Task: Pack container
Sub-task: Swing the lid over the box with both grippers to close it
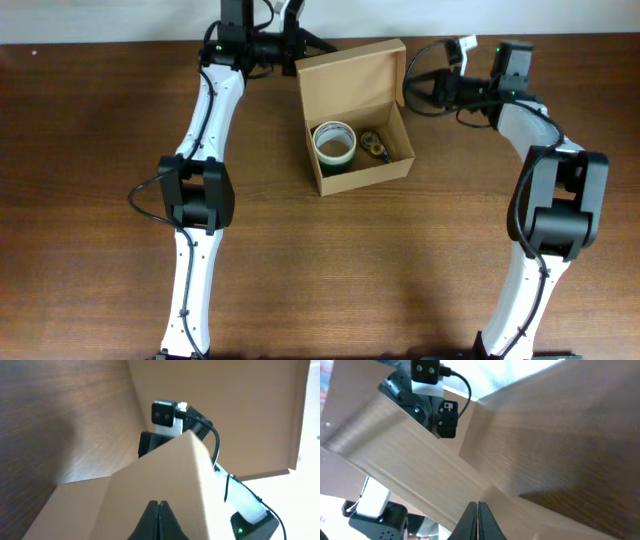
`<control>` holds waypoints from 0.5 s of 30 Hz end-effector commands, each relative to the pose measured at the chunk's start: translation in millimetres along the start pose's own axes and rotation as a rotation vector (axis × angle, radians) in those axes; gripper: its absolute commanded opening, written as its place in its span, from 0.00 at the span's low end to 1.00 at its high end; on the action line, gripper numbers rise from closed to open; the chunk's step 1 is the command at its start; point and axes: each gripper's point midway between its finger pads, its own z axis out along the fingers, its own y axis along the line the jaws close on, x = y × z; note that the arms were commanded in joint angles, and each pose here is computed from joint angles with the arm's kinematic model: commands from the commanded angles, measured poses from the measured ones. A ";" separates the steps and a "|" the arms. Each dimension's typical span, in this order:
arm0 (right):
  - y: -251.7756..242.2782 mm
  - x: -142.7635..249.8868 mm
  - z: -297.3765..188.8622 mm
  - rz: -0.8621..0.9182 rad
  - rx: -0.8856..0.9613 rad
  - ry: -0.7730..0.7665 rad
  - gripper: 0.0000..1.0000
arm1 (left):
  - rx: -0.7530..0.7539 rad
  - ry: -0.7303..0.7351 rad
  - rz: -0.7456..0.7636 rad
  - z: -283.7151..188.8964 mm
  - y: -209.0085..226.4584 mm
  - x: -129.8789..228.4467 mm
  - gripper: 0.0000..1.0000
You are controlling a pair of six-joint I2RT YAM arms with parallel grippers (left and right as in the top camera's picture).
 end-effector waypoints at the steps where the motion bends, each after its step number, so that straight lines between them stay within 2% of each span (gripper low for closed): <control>1: 31.7 -14.4 -2.4 -0.095 -0.053 0.009 0.04 | 0.035 0.036 0.012 3.7 -12.3 5.5 0.01; 10: 64.7 -30.5 -7.1 -0.175 -0.069 -0.001 0.04 | 0.083 0.116 0.014 30.5 -29.5 23.8 0.02; 15: 73.6 -29.9 -8.2 -0.188 -0.086 0.007 0.04 | 0.069 0.109 0.054 40.7 -47.5 24.0 0.02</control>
